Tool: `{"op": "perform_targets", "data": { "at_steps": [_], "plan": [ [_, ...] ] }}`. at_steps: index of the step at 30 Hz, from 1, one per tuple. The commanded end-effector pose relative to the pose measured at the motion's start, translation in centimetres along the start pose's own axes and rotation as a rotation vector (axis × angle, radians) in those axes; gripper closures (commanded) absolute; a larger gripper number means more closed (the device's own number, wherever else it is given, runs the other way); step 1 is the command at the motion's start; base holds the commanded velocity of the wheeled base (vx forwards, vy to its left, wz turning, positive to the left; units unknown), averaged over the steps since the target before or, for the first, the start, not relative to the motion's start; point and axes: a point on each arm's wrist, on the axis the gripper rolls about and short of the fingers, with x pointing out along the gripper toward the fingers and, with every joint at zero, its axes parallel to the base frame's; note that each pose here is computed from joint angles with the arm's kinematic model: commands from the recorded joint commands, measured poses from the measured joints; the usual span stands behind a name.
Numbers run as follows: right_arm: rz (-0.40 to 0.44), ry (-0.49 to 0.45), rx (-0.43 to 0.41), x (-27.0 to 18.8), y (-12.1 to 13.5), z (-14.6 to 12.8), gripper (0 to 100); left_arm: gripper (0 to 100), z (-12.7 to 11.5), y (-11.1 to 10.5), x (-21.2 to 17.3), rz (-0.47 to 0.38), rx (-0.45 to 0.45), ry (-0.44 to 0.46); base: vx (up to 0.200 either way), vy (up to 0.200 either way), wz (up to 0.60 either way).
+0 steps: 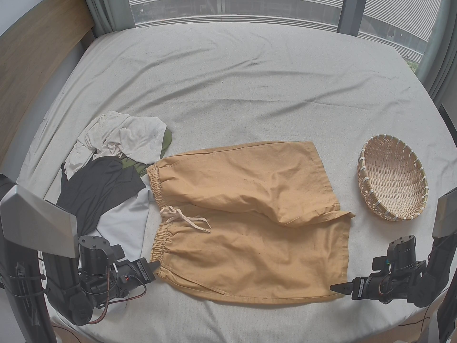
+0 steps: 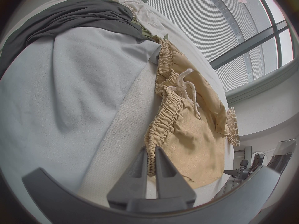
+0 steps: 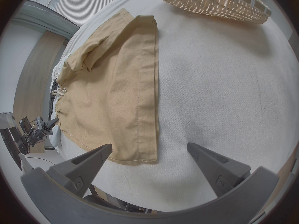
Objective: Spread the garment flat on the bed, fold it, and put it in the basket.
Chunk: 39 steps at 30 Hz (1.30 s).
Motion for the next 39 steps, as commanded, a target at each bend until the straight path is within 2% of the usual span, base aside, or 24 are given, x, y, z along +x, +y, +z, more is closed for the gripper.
{"op": "perform_targets", "data": {
  "at_steps": [1,14,18,20,25,29,39],
  "plan": [
    [-0.015,0.043,0.007,0.3,-0.3,-0.7,100,100,0.0,-0.1,0.0,-0.004,0.002,-0.001,0.0,0.0,0.0],
    [-0.001,0.017,0.006,1.6,-0.3,-0.7,100,100,0.1,-0.3,-0.2,-0.012,0.001,-0.007,0.0,0.0,0.0],
    [0.021,-0.021,-0.003,-0.1,0.5,-0.1,100,100,1.0,-1.4,-1.8,-0.081,0.005,-0.034,0.0,0.0,0.0],
    [0.025,-0.021,-0.013,-1.1,0.8,-0.1,100,100,1.0,-1.5,-2.7,-0.108,0.007,-0.019,0.0,0.0,0.0],
    [0.029,0.011,-0.043,-2.5,1.3,-0.6,100,100,0.3,-1.2,-4.3,-0.133,0.005,0.044,0.0,0.0,0.0],
    [0.022,0.026,-0.054,-2.5,1.3,-0.8,100,100,0.0,-0.7,-4.3,-0.099,0.008,0.075,0.0,0.0,0.0],
    [-0.017,0.12,-0.044,-0.3,0.5,-1.7,100,100,-0.4,-0.3,-3.8,-0.081,0.031,0.098,0.0,0.0,0.0]
  ]
}}
